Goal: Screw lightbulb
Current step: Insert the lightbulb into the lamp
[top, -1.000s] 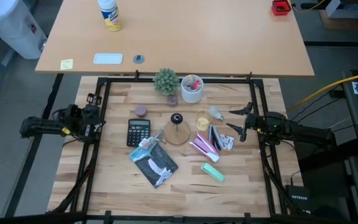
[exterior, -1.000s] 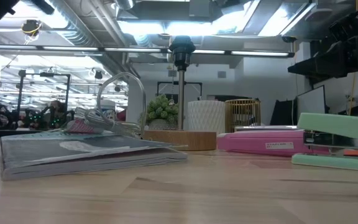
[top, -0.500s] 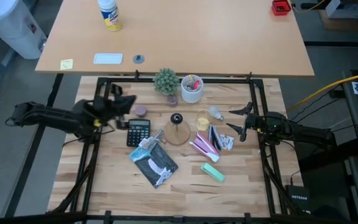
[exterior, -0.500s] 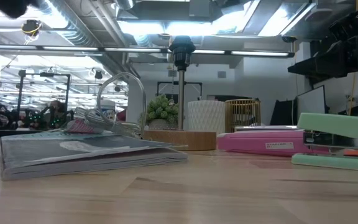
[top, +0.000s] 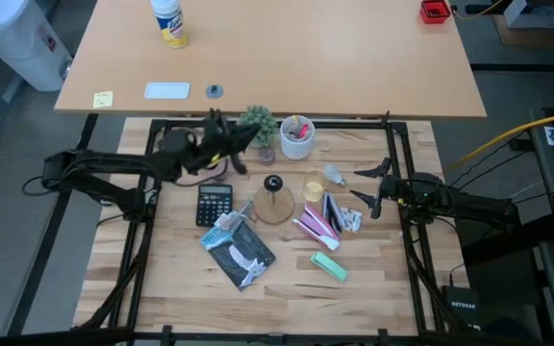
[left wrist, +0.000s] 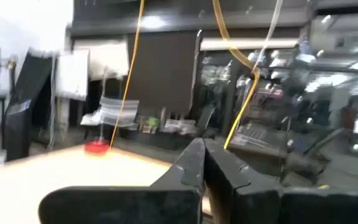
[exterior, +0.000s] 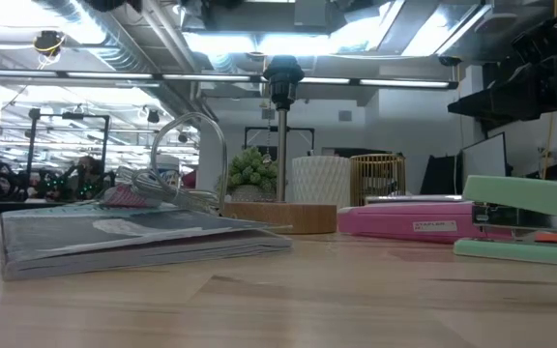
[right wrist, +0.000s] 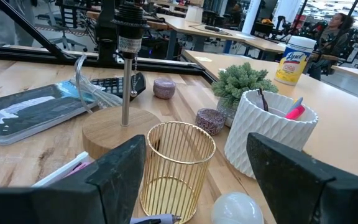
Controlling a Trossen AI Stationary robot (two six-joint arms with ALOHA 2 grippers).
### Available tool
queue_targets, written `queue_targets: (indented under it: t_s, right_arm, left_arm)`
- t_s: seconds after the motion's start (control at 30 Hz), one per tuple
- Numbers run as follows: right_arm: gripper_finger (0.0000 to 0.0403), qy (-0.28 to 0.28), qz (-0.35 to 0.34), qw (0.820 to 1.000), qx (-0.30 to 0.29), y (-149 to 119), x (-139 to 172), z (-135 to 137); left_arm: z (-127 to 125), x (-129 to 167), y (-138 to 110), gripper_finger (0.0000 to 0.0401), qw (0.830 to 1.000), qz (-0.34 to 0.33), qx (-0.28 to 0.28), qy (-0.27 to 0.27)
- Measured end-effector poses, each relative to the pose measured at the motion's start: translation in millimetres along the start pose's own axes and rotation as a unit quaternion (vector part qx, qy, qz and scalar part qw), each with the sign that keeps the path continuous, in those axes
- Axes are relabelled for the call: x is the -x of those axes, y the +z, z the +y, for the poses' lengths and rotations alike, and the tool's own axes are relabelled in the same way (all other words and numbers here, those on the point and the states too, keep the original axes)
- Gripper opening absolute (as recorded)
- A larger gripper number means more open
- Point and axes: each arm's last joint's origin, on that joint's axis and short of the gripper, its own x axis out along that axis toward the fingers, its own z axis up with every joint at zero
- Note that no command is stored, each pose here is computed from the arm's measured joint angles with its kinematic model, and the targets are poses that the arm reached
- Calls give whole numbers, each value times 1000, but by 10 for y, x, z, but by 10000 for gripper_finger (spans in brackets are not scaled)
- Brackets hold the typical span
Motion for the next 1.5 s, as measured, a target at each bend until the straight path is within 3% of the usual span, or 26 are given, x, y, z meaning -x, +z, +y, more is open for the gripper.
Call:
queue_targets:
  t_s: [0.2, 0.43, 0.6, 0.9, 1.13, 1.3, 1.5]
  right_arm:
    - [285, 0, 0, 1000, 0, -1, 0, 0]
    - [285, 0, 0, 1000, 0, -2, 0, 0]
    - [285, 6, 0, 1000, -1, -1, 0, 4]
    - [285, 17, -2, 1000, -2, -1, 0, 11]
    - [285, 33, -5, 999, -1, 1, 0, 19]
    - [285, 34, -5, 999, 0, 2, 0, 20]
    - [285, 35, -5, 999, 0, 2, 0, 20]
  left_arm:
    - [312, -272, -194, 0, 996, 76, 32, 17]
    - [602, -413, -575, 0, 984, 158, 62, -46]
    - [646, -451, -930, 0, 967, 236, 59, -71]
    - [622, -437, -1440, 0, 935, 341, 70, -64]
    - [644, -349, -1557, 0, 909, 406, 74, -49]
    - [652, -352, -1554, 0, 911, 404, 65, -49]
    - [649, -353, -1553, 0, 915, 399, 9, -59]
